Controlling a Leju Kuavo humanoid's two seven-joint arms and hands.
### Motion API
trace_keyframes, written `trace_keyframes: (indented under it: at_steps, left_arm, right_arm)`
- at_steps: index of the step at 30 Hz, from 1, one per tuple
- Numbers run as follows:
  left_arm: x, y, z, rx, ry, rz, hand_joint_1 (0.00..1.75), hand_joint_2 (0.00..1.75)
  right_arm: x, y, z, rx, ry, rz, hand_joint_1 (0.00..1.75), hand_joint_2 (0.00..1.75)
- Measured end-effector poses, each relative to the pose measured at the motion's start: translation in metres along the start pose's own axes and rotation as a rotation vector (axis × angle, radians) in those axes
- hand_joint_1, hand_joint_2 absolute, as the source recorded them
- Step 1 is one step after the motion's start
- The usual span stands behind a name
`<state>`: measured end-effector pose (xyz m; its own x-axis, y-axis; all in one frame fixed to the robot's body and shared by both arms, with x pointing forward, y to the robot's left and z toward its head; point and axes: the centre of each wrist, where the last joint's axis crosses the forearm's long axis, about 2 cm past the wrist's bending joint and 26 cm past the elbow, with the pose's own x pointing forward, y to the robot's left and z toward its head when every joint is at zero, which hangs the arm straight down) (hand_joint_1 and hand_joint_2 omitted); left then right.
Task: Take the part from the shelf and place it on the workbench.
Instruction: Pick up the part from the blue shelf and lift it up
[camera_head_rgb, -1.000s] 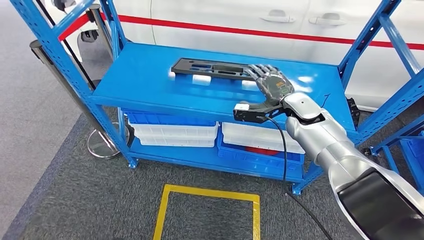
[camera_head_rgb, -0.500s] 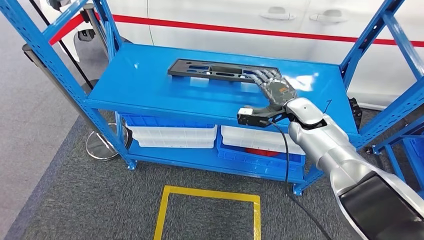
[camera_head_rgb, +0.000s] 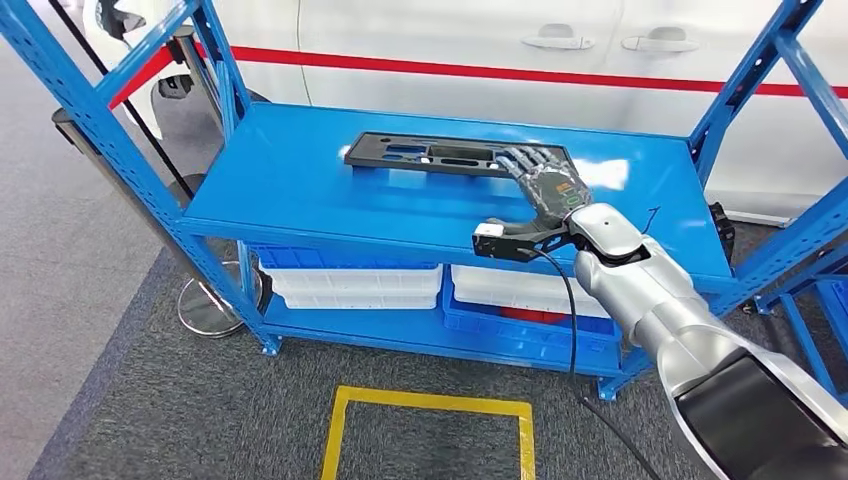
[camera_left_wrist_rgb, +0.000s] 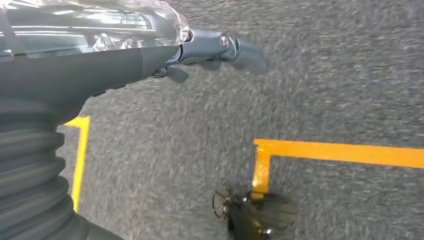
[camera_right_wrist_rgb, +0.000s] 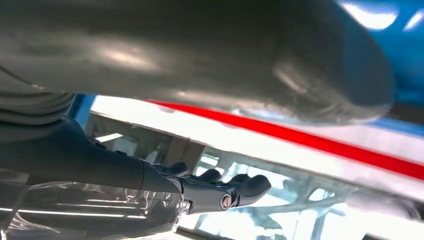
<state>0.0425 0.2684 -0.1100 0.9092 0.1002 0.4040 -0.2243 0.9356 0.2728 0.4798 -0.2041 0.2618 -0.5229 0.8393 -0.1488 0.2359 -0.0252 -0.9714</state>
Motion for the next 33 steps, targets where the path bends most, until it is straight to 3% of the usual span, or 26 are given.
trace_keyframes:
  at_steps: [9,33]
  left_arm:
    - [0.001,0.0,-0.001,-0.006,-0.003,-0.004,0.0,1.75]
    - [0.005,0.0,-0.002,-0.009,-0.005,-0.001,0.0,1.75]
  right_arm:
    - [-0.002,0.014,0.01,0.023,0.016,-0.004,0.0,0.0]
    - [-0.003,0.022,0.016,0.044,0.025,0.004,0.0,0.0]
